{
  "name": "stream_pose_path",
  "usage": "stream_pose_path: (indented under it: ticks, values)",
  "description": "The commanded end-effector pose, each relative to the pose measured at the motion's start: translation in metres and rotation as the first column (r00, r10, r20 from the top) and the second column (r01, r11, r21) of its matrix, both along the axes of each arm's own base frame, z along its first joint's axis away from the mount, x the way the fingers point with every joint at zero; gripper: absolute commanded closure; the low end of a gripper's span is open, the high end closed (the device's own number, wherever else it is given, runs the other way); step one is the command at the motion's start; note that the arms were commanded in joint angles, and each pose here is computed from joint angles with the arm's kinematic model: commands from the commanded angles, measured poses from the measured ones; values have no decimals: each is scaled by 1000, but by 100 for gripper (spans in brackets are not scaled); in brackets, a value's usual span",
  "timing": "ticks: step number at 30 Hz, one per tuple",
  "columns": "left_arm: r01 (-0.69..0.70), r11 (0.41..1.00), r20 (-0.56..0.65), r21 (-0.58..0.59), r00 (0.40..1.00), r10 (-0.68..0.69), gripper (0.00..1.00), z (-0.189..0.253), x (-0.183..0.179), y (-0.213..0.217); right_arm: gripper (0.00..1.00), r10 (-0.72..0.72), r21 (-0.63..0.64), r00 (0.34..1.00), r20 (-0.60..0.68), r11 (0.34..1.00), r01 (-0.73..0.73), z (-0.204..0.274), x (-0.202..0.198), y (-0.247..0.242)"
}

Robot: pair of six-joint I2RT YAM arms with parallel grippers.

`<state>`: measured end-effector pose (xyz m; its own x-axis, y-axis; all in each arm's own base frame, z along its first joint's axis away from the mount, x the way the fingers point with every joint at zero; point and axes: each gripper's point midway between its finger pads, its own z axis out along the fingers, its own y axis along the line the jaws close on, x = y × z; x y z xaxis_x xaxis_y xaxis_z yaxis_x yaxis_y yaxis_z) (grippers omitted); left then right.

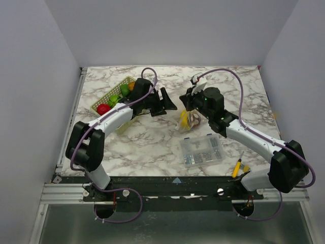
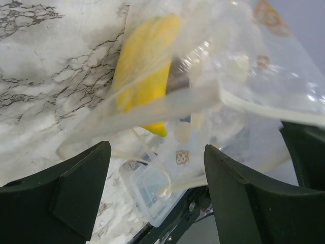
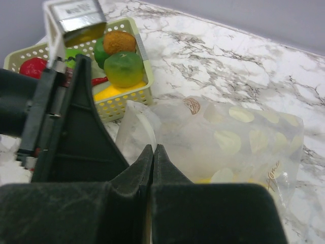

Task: Place the food in the zip-top bag and seal the zipper
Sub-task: Place the fake fruit in the zipper food storage bag, then pick up the fake vegetable from the bin.

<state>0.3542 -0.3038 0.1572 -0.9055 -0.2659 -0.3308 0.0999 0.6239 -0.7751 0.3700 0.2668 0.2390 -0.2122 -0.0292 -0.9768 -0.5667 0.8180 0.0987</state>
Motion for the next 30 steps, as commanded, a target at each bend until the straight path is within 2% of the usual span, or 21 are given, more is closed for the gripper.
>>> stream_pose_path:
  ticks: [1, 5, 8, 13, 17, 22, 30]
  values:
    - [43, 999, 117, 22, 992, -45, 24, 32, -14, 19, 99, -72, 8, 997, 15, 997, 71, 2, 10, -10]
    - [68, 995, 190, 70, 978, -80, 23, 47, -25, 32, 99, -93, 3, 995, 17, 996, 93, 1, 13, -12]
    - [28, 995, 251, 96, 967, -52, 22, 55, -29, 45, 99, -104, -3, 994, 16, 995, 104, 0, 15, -14]
    - [-193, 959, 363, 206, 926, 109, 19, 59, -19, 91, 99, -113, -8, 993, 21, 993, 114, 1, 15, -17]
    - [-405, 857, 431, 318, 867, 250, 16, 57, 1, 141, 99, -109, -4, 994, 24, 994, 109, 3, 14, -17]
    - [-493, 800, 404, 343, 846, 348, 10, 54, 29, 170, 99, -109, -3, 994, 28, 994, 109, 5, 13, -17]
    - [-514, 811, 352, 279, 841, 411, 6, 42, 74, 172, 99, -106, -5, 994, 28, 994, 106, 5, 13, -17]
